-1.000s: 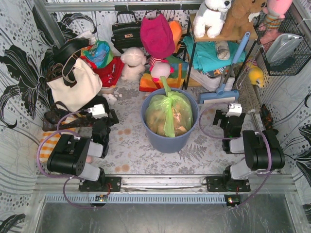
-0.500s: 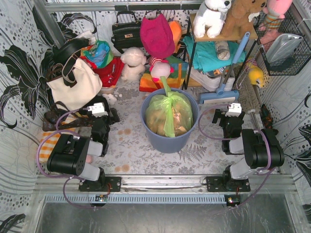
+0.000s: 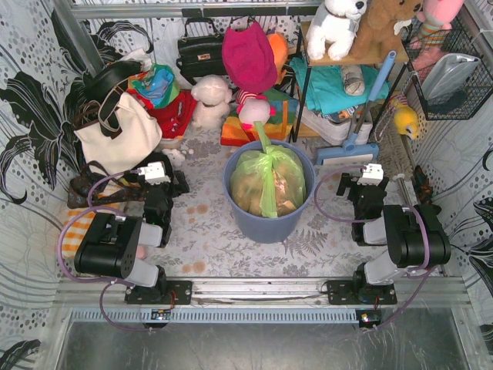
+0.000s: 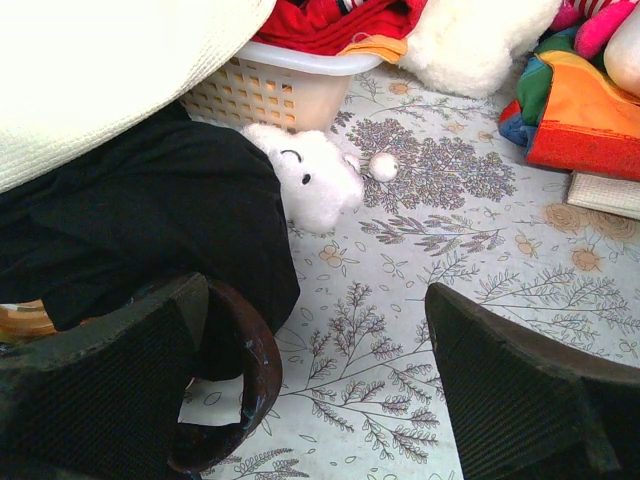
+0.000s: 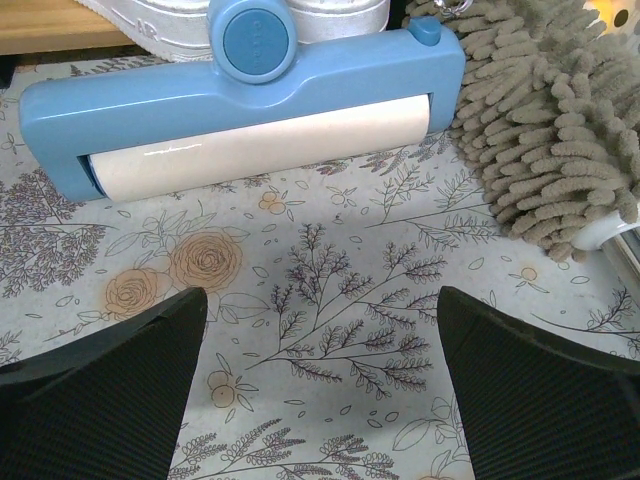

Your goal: Tie the trash bag

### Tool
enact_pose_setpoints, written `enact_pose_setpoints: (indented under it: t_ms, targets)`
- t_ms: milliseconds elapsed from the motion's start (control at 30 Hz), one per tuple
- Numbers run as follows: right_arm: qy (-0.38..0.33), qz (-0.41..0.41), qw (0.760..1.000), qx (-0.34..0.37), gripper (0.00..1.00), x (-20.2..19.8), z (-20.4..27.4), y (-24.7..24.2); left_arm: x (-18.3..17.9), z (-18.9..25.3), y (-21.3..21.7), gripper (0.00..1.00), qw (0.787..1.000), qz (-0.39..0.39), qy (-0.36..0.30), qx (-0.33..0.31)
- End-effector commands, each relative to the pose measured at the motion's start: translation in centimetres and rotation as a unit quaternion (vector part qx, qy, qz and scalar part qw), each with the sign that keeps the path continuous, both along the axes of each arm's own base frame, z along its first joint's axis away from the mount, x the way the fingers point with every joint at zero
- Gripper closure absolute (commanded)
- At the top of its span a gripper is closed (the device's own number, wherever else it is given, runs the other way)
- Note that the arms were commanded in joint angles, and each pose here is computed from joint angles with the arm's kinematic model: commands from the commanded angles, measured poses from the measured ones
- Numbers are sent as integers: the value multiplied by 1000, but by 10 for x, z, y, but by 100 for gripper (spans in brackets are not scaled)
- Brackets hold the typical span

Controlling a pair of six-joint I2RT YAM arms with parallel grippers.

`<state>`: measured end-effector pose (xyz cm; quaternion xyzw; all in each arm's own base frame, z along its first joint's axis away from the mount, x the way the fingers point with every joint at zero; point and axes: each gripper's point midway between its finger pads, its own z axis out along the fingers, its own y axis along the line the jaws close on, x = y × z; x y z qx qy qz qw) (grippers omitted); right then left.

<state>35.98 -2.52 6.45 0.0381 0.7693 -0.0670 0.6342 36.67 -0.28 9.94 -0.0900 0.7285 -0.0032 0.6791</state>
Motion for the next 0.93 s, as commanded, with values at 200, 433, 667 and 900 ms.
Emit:
enact_pose_setpoints:
  t_ms: [200,433,667,900]
  targets:
    - [-20,-2,1000,-5,3,3,10,0,4,11,1,2,1000,0,-21,-4]
    - [-21,-1,1000,-4,3,3,10,0,5,11,0,2,1000,0,-21,-6]
    - [-21,-1,1000,-4,3,3,10,0,5,11,0,2,1000,-1,-20,-5]
    - [-20,-1,1000,-4,3,3,10,0,5,11,0,2,1000,0,-21,-4]
